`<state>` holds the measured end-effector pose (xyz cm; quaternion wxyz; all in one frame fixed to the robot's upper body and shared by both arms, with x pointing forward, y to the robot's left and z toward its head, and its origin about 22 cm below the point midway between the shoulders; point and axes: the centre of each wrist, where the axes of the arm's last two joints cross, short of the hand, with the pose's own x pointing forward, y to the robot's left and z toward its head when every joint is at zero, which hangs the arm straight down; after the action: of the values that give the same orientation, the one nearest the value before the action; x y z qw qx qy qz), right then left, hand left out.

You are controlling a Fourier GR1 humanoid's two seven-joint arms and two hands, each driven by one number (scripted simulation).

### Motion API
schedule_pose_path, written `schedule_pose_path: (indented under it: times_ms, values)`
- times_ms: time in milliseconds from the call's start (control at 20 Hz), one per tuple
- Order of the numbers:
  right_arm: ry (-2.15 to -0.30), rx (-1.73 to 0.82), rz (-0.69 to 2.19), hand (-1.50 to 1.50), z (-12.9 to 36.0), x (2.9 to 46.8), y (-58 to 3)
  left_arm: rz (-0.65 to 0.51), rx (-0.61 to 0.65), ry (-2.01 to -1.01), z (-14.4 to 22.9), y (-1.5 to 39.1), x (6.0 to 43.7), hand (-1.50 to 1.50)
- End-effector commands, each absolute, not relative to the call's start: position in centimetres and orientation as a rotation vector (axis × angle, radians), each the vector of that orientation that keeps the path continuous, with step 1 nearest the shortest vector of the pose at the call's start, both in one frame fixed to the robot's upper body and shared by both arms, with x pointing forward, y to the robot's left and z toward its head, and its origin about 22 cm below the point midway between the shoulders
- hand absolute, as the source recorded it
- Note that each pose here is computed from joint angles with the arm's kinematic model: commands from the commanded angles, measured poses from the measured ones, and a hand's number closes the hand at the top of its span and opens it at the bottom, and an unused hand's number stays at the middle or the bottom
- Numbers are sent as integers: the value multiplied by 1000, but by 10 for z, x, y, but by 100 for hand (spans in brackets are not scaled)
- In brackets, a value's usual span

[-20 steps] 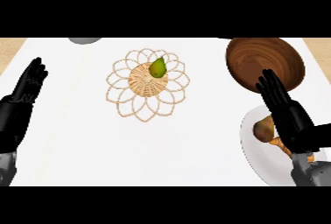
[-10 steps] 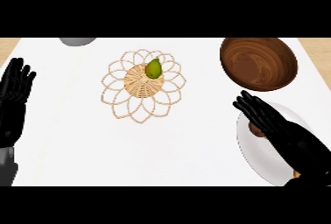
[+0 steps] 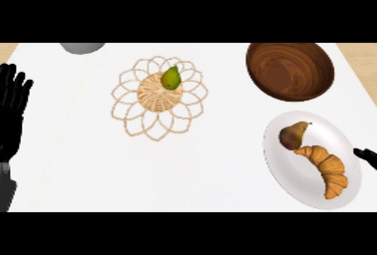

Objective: Pick the croissant from the plate and place it in the bowl

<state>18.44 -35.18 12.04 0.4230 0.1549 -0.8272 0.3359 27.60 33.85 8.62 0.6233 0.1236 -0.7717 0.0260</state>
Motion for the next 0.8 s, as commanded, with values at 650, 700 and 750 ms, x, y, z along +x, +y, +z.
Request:
schedule_pose_path:
  times_ms: [650, 700, 750]
  values:
    - [-1522, -66, 1605, -150, 238, 188, -433, 61, 257, -1773, 87, 342, 288, 0]
    - [-1512, -99, 1639, -150, 239, 187, -441, 49, 244, -1792, 90, 325, 292, 0]
    - [-1487, -134, 1684, -150, 257, 195, -435, 40, 260, -1776, 80, 332, 293, 0]
